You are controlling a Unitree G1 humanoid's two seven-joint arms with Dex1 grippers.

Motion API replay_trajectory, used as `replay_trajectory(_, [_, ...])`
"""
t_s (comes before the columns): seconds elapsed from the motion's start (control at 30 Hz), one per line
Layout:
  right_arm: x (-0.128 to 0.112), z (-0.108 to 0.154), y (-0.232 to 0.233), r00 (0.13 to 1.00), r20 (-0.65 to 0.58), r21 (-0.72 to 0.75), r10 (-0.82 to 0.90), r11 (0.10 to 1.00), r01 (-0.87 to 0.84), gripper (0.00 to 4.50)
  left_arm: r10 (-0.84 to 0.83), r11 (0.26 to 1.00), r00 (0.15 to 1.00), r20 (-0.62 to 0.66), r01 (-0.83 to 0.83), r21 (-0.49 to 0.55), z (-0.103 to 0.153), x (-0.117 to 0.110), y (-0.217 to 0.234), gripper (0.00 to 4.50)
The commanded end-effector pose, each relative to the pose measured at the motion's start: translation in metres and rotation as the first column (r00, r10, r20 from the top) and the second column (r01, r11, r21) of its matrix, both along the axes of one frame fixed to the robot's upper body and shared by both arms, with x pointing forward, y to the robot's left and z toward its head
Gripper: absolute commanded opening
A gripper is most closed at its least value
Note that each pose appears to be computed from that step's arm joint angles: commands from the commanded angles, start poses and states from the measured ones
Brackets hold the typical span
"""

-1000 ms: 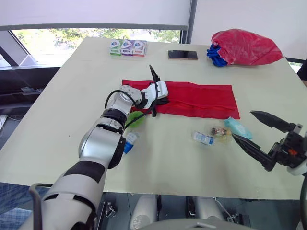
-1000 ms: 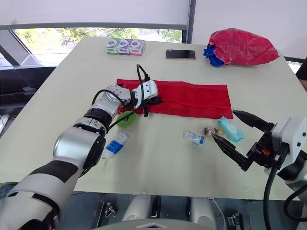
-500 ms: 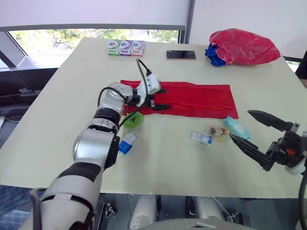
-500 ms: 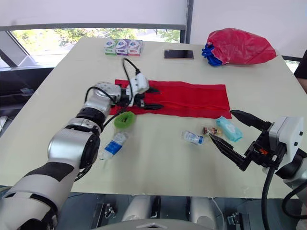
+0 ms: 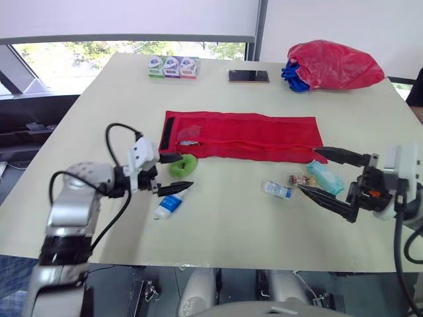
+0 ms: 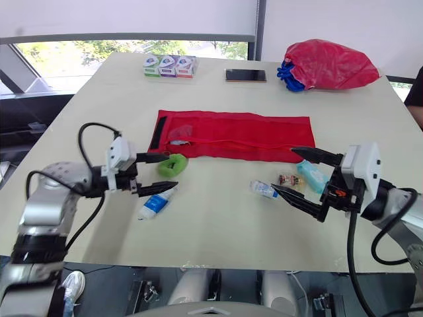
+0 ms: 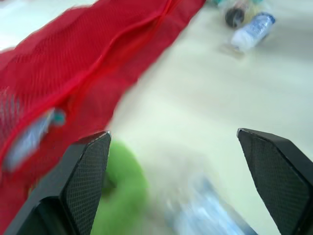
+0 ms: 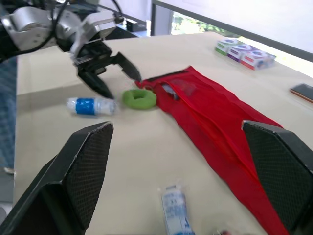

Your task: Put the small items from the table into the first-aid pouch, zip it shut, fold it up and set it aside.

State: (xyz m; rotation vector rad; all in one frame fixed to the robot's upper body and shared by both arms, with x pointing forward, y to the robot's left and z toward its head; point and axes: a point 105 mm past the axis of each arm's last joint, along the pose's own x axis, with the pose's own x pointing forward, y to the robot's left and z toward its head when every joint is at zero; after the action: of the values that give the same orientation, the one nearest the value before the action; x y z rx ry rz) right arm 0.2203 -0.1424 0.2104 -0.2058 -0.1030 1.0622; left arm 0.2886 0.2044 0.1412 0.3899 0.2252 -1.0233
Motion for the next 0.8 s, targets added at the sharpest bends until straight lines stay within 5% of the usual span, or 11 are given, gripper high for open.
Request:
replay_trajectory(0.03, [0.001,0.010,0.003,0.997,0.037,-0.003,0.064,0.998,-0.064,4.50,0.098,0.995,0.995,0.031,-0.097,-0.027,0.006,-0.029,0.010,4.41])
replay_trajectory(0.2, [0.002,0.014,0.010,0.992,0.037,0.008,0.123,0.992,-0.123,4.50,0.203,0.979,0.979,-0.014,-0.203,0.009,-0.020,-0.052,0.020,4.41])
replay_trajectory(0.57, [-0.003,0.017,0.012,0.987,0.052,-0.046,0.150,0.988,-0.148,4.50,0.260,0.966,0.963,-0.077,-0.258,0.036,-0.046,-0.059,0.020,4.41])
replay_trajectory(0.63, [-0.004,0.016,0.010,0.989,0.053,-0.052,0.140,0.989,-0.137,4.50,0.270,0.963,0.958,-0.097,-0.267,0.040,-0.051,-0.059,0.021,4.17])
replay_trajectory(0.8, [-0.003,0.017,0.007,0.991,0.061,-0.050,0.120,0.992,-0.117,4.50,0.281,0.959,0.954,-0.102,-0.276,0.059,-0.057,-0.056,0.029,2.31])
